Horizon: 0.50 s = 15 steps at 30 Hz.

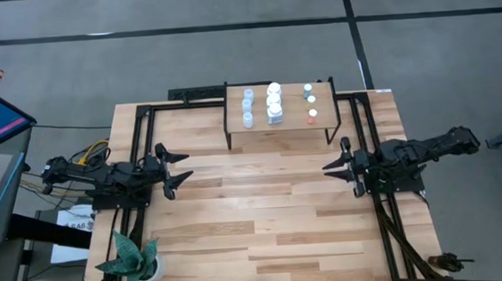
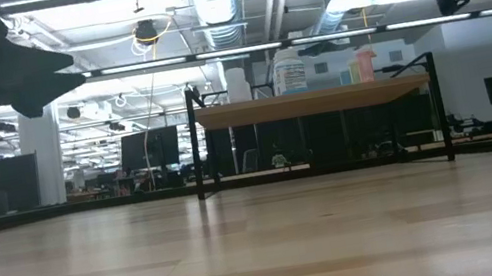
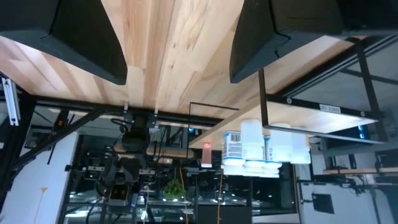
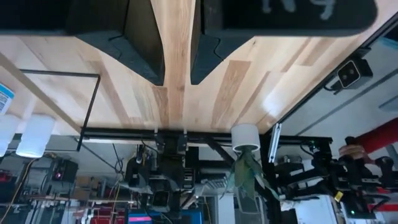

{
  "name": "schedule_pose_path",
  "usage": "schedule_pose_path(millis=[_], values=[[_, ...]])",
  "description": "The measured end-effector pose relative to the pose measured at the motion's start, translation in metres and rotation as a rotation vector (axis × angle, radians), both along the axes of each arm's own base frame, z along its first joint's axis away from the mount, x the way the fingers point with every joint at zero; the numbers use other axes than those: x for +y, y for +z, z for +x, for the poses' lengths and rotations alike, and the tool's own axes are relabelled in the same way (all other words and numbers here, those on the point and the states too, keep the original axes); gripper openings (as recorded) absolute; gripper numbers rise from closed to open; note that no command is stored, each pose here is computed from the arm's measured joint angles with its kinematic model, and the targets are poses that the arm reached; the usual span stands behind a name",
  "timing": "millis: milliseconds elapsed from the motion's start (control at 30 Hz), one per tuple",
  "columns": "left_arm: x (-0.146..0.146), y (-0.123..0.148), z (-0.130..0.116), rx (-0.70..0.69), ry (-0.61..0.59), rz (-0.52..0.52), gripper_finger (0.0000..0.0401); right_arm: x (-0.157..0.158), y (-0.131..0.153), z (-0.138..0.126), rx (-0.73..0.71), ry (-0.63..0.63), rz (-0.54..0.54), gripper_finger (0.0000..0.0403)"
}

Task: Pick and place medicine bottles onto shelf by color
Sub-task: Return to Home Position

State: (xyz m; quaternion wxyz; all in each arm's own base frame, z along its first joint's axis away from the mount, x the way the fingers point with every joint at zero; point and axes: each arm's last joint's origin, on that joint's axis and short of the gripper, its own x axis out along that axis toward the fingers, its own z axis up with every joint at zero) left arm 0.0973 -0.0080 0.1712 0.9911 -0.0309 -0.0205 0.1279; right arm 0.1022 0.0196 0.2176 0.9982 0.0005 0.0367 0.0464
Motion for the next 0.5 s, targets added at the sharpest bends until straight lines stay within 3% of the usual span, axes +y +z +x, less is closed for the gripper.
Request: schedule_pose_path(millis=[300, 500], values=[[0.0, 0.0, 0.0, -0.001, -0.001, -0.005, 0.0272, 0.001, -0.029, 0.006, -0.015, -0.002, 0.007, 0.0101], [0.0, 0.0, 0.0, -0.004, -0.002, -0.015, 0.0272, -0.004, -0.032, 0.003, 0.002, -0.064, -0.004, 0.0101]])
